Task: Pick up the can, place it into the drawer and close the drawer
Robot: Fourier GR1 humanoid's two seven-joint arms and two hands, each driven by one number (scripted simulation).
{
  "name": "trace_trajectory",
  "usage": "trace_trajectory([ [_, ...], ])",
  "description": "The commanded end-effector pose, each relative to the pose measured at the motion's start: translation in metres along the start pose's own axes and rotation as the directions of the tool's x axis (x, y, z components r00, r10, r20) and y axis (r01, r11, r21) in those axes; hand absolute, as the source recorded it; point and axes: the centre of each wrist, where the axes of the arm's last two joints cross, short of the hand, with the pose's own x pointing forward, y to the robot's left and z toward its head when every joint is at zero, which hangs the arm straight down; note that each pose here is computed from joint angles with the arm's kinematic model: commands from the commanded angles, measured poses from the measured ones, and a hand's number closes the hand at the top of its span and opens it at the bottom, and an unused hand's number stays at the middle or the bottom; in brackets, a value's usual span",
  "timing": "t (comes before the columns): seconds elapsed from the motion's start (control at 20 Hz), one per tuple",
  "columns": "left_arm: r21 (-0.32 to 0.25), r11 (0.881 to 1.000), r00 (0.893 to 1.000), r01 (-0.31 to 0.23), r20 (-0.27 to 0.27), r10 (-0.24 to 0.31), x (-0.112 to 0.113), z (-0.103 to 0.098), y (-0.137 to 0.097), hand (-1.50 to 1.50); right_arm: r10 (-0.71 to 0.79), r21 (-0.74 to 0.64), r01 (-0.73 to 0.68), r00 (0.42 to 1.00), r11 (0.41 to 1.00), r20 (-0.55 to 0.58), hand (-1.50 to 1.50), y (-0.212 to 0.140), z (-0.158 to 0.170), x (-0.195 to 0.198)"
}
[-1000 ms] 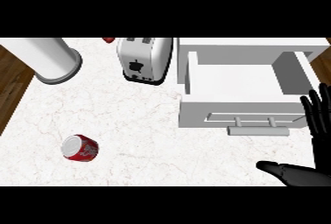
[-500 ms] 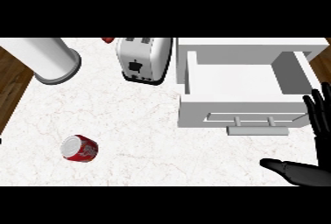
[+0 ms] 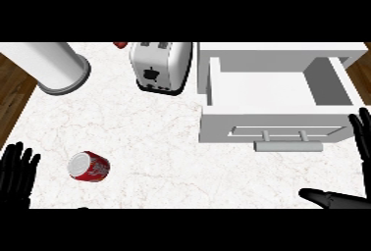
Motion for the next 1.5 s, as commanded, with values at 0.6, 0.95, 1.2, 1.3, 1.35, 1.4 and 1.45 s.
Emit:
trace_trajectory([
  [0.6, 0.1, 0.994, 0.997, 0.033, -0.068, -0.026, -0.089, -0.008, -0.026, -1.5, 0.019, 0.0, -0.019, 1.0, 1.0, -0.005, -1.5, -0.004, 0.004, 0.01],
  [0.95, 0.094, 0.995, 0.995, 0.018, -0.102, -0.008, -0.123, -0.018, 0.003, -1.5, 0.018, -0.014, -0.018, 1.0, 1.0, -0.008, -1.5, -0.021, 0.018, 0.036],
  [1.2, 0.103, 0.993, 0.993, 0.049, -0.115, -0.037, -0.145, -0.016, 0.009, -1.5, 0.001, -0.019, 0.0, 1.0, 1.0, 0.019, -1.5, -0.02, 0.012, 0.036],
  [1.3, 0.101, 0.995, 0.991, 0.02, -0.13, -0.007, -0.136, -0.029, -0.012, -1.5, 0.025, -0.026, -0.025, 1.0, 0.999, 0.01, -1.5, -0.021, 0.016, 0.036],
  [1.35, 0.111, 0.994, 0.99, 0.008, -0.141, 0.007, -0.161, -0.008, 0.006, -1.5, 0.024, -0.024, -0.024, 1.0, 0.999, 0.005, -1.5, -0.016, 0.01, 0.011],
  [1.4, 0.132, 0.991, 0.992, 0.017, -0.126, 0.0, -0.155, -0.031, 0.018, -1.5, 0.033, -0.007, -0.032, 0.999, 0.999, 0.021, -1.5, -0.019, 0.015, 0.033],
  [1.45, 0.136, 0.991, 0.992, 0.016, -0.128, 0.002, -0.153, -0.045, 0.017, -1.5, 0.027, -0.011, -0.027, 0.999, 1.0, 0.016, -1.5, -0.026, 0.018, 0.038],
])
